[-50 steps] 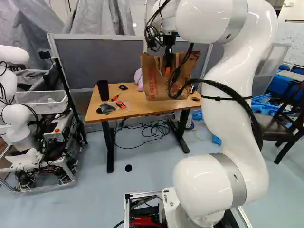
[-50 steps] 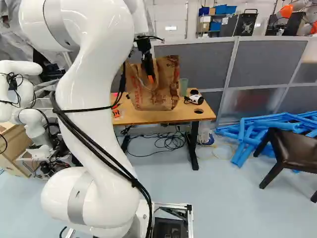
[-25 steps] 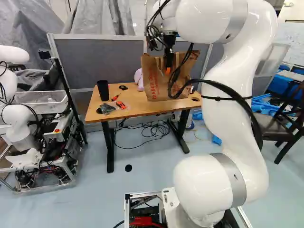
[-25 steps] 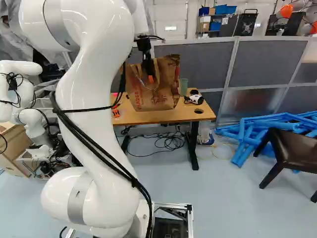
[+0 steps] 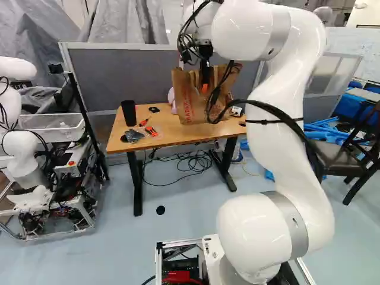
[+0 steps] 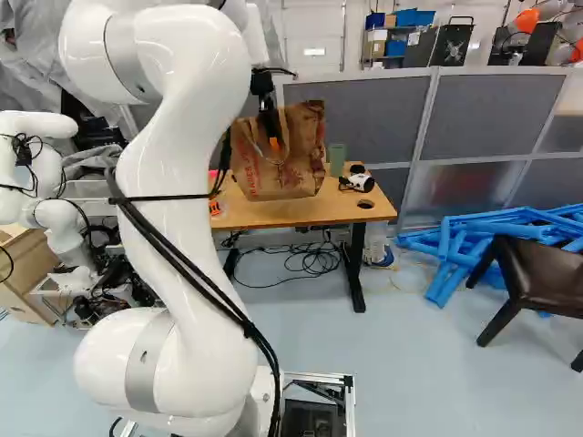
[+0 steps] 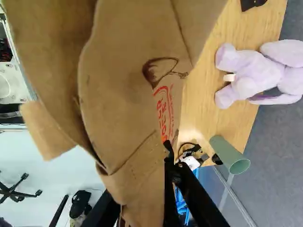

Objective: Pick up the bag on the ground and place it on the table

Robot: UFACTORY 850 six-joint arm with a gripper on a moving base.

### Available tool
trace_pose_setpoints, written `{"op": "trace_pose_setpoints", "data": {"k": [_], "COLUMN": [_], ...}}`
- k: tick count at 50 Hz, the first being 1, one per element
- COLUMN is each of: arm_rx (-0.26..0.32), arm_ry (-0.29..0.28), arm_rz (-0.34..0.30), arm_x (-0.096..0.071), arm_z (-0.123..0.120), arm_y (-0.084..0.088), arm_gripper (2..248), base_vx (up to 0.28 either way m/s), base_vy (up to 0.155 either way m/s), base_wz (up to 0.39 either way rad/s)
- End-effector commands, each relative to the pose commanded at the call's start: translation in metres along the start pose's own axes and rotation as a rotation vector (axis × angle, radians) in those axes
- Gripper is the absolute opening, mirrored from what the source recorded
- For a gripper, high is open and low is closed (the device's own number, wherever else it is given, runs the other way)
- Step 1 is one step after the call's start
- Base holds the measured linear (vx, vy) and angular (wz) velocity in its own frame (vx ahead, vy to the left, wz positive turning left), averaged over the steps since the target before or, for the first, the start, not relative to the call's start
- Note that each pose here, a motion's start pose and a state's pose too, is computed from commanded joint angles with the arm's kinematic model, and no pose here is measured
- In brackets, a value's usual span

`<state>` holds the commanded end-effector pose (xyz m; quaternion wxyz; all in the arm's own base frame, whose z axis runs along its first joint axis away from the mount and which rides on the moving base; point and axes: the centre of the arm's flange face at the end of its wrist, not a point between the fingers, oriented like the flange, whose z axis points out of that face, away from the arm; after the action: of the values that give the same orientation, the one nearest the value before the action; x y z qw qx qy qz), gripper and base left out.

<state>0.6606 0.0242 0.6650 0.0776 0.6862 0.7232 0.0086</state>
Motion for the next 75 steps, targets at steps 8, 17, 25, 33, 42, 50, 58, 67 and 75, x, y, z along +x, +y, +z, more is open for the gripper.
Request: {"op": "trace_pose_setpoints", "data": {"k": [8,17,25,33,42,50,58,67,75], "arm_rx": [0.011,0.030,0.043,0.051,0.057,0.060,0.058,0.058,0.058], "arm_ry": [0.001,0.001,0.001,0.002,0.003,0.004,0.005,0.005,0.005], "arm_rz": [-0.006,-0.009,-0.015,-0.025,-0.038,-0.050,-0.057,-0.059,-0.059], "arm_x": [0.004,0.007,0.011,0.019,0.030,0.039,0.046,0.047,0.047], "arm_z": [0.013,0.027,0.040,0.053,0.067,0.080,0.086,0.086,0.086], "arm_y": [0.008,0.013,0.020,0.029,0.040,0.050,0.056,0.057,0.057], "arm_gripper": [21,21,21,21,21,21,21,22,47], "base_vx": [0.000,0.000,0.000,0.000,0.000,0.000,0.000,0.000,0.000], "base_vy": [0.000,0.000,0.000,0.000,0.000,0.000,0.000,0.000,0.000], "base_wz": [0.000,0.000,0.000,0.000,0.000,0.000,0.000,0.000,0.000]}}
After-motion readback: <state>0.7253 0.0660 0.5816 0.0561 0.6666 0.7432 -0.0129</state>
